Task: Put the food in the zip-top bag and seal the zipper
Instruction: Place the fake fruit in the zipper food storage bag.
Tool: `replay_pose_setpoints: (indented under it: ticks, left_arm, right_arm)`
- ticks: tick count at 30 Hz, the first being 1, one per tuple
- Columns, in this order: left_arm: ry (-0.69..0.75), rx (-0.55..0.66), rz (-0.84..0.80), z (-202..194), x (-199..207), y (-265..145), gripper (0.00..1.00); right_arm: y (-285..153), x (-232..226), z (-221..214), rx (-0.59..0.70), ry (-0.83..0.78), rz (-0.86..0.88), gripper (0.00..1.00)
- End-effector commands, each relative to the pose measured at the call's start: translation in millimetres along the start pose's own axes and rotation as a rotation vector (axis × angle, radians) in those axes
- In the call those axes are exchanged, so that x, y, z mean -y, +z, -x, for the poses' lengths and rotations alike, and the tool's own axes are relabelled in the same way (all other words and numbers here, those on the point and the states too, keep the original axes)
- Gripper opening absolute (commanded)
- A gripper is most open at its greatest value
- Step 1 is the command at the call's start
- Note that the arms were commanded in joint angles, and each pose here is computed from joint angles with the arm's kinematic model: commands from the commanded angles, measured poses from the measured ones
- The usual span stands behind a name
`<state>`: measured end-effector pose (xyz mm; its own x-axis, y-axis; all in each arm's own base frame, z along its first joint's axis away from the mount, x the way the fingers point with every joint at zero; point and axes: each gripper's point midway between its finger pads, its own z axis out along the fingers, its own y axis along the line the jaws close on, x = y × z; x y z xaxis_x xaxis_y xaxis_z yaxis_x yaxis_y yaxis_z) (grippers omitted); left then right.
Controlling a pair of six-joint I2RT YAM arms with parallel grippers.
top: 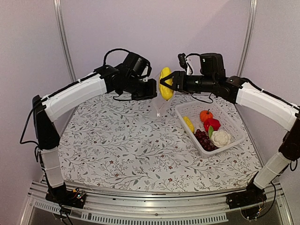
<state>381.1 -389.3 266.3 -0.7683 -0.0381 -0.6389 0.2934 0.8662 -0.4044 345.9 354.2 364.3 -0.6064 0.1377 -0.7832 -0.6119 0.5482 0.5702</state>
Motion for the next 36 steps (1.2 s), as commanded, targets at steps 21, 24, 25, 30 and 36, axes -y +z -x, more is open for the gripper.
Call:
replay_pose_setpoints:
  ticks: [21,24,25,30,36]
  left_arm:
    - [-0.047,0.127,-0.151,24,3,-25,0.0]
    - [-0.053,0.113,-0.138,20,-4,-23,0.0]
    - [-0.051,0.105,-0.127,18,-8,-21,0.0]
    - [-0.066,0.052,-0.068,7,-26,-16,0.0]
    - [-0.033,0.044,-0.065,5,-26,-17,0.0]
  right_arm:
    - [34,48,-23,-0.069,-0.018,-0.375,0.88]
    - [26,32,-4,-0.04,-0.033,-0.345,0.89]
    - [23,25,1,-0.037,-0.035,-0.33,0.89]
    - [-2,4,24,0.031,-0.015,-0.297,0.88]
    - [-21,21,19,0.025,-0.052,-0.404,0.83]
